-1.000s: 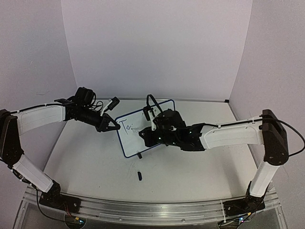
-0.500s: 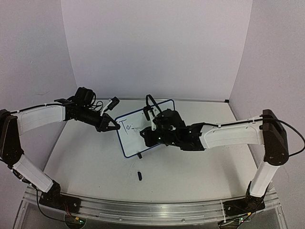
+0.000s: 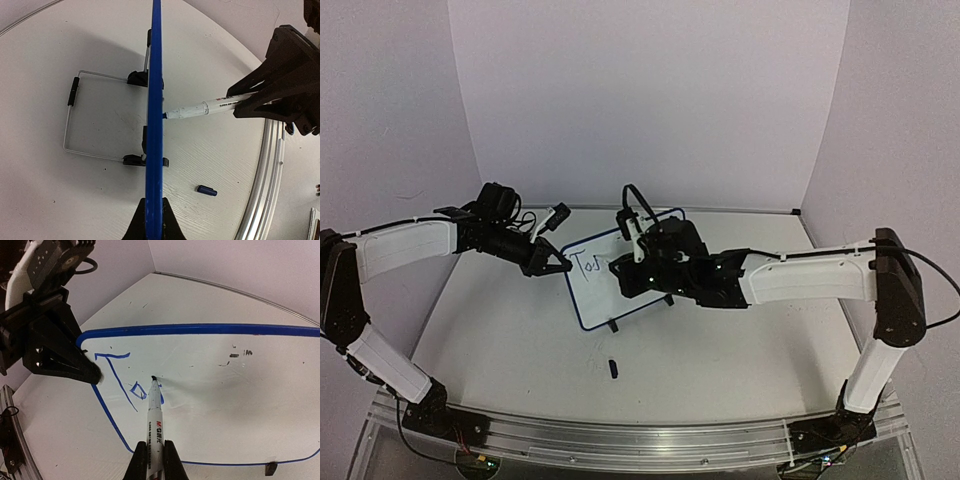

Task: Write a sentence on the whiteboard

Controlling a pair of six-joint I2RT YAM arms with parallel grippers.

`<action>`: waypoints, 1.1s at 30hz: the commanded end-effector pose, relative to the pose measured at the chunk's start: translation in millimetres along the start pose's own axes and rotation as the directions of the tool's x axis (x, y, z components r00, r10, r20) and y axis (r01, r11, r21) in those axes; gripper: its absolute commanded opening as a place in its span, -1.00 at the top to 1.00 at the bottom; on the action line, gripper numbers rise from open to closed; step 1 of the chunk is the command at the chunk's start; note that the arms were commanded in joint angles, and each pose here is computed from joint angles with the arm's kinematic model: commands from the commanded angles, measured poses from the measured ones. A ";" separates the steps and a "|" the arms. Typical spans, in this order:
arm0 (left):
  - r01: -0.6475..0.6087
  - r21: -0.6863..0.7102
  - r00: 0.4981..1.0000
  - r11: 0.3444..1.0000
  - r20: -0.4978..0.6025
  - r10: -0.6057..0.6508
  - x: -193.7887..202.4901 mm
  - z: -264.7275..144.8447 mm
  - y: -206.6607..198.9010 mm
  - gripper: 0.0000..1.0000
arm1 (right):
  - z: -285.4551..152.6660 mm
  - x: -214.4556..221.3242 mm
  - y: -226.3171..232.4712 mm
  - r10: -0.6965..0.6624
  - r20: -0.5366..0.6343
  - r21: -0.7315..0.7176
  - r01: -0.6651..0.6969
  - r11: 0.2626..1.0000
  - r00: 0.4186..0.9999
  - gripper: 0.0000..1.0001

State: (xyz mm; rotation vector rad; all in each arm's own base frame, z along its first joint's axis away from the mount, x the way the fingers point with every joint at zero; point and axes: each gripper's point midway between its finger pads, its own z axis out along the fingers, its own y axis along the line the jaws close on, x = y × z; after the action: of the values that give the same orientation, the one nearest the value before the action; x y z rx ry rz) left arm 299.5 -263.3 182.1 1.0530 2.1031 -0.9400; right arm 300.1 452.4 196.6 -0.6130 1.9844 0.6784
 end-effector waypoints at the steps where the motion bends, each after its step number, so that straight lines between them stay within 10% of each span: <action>1: -0.020 -0.030 1.000 0.999 -0.018 0.020 -2.9 -6.7 -0.7 1.00 | -11.6 -43.7 2.2 0.000 0.110 0.009 -0.001 1.000 0.994 1.00; 33: -0.013 -0.020 1.000 1.000 -0.026 0.013 -1.1 -3.6 -0.6 1.00 | -4.9 -11.8 -6.6 0.031 0.073 0.018 -0.032 0.999 0.997 1.00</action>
State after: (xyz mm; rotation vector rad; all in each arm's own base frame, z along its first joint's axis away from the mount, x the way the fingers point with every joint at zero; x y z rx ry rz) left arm 299.3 -263.3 182.0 1.0542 2.1029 -0.9401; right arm 302.0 454.3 204.4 -0.5953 1.9414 0.7008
